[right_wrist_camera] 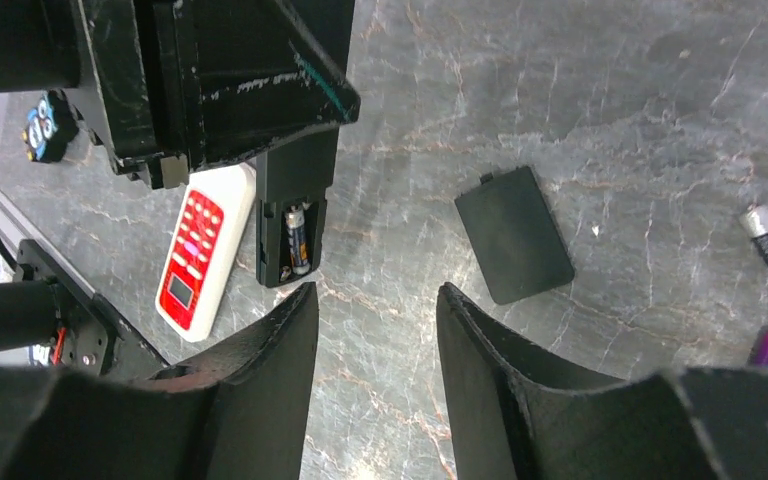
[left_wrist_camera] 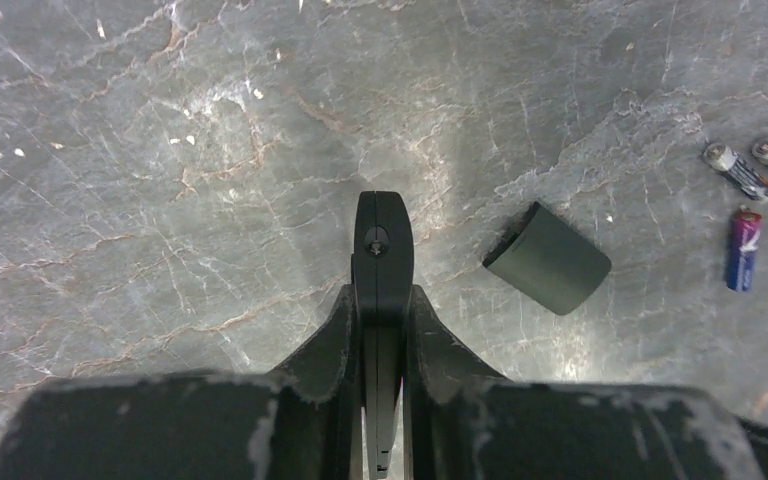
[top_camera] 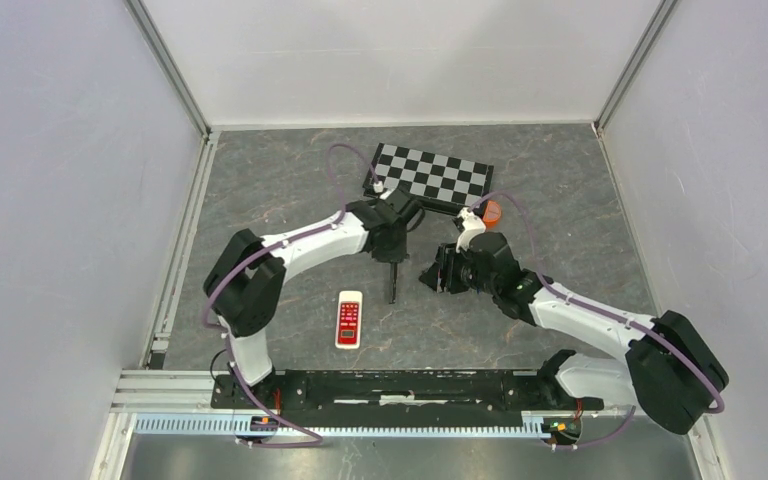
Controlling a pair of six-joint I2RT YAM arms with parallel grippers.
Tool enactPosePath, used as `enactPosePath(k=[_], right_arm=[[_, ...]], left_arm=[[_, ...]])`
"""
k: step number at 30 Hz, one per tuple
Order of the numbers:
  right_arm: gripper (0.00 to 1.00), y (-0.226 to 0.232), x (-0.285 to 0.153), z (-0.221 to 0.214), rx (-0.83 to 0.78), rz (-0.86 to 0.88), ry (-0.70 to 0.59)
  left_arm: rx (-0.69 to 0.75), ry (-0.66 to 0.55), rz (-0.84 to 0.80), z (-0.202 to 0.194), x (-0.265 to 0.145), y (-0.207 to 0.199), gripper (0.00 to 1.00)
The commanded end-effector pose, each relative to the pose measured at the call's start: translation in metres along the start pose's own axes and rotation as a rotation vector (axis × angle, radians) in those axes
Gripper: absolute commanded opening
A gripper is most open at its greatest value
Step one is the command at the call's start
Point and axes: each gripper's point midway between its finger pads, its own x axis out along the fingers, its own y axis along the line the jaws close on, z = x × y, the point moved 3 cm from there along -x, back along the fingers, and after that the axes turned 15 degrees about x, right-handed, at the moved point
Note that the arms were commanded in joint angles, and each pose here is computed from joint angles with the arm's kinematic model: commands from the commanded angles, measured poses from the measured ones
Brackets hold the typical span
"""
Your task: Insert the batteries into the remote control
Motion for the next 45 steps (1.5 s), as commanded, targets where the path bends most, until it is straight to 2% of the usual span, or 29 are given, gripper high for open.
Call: enactPosePath(k=[1, 7, 10, 13, 21, 23, 26, 28, 33, 40, 45], right_arm=[[0.51, -0.005, 0.003, -0.016, 0.026, -0.007, 0.034], [0.51, -0.004, 0.01, -0.03, 0.059, 0.024, 0.041], [0.57, -0.004, 0.014, -0.038, 0.074, 0.027, 0.047], [0.59, 0.0, 0.018, -0.046, 0.081, 0.033, 0.068], [0.52, -0.006, 0.024, -0.065, 0.066, -0.178, 0.122], [0.55, -0.002, 0.022, -0.074, 0.088, -0.182, 0.129], [0.66, 0.002, 0.021, -0.087, 0.124, -0.193, 0.151], [0.67, 0.001, 0.024, -0.093, 0.165, -0.217, 0.147], [0.63, -0.007, 0.032, -0.09, 0.216, -0.326, 0.099], [0.57, -0.008, 0.041, -0.08, 0.112, -0.547, 0.044], [0.51, -0.012, 0.042, -0.092, 0.062, -0.654, 0.066]], left_arm=[[0.122, 0.022, 0.238, -0.001, -0.004, 0.01, 0.02], [0.144, 0.015, 0.275, 0.006, -0.004, 0.004, 0.02], [0.156, 0.004, 0.285, 0.009, -0.008, 0.002, 0.02], [0.154, -0.007, 0.294, 0.011, -0.01, 0.003, 0.02], [0.101, -0.13, 0.304, 0.04, -0.04, 0.021, 0.02], [0.085, -0.174, 0.299, 0.05, -0.052, 0.027, 0.02], [0.069, -0.234, 0.288, 0.063, -0.07, 0.033, 0.02], [0.06, -0.266, 0.287, 0.068, -0.081, 0.038, 0.02], [0.016, -0.34, 0.294, 0.072, -0.102, 0.054, 0.02], [-0.032, -0.434, 0.329, 0.081, -0.13, 0.079, 0.02], [-0.05, -0.476, 0.329, 0.083, -0.139, 0.086, 0.02]])
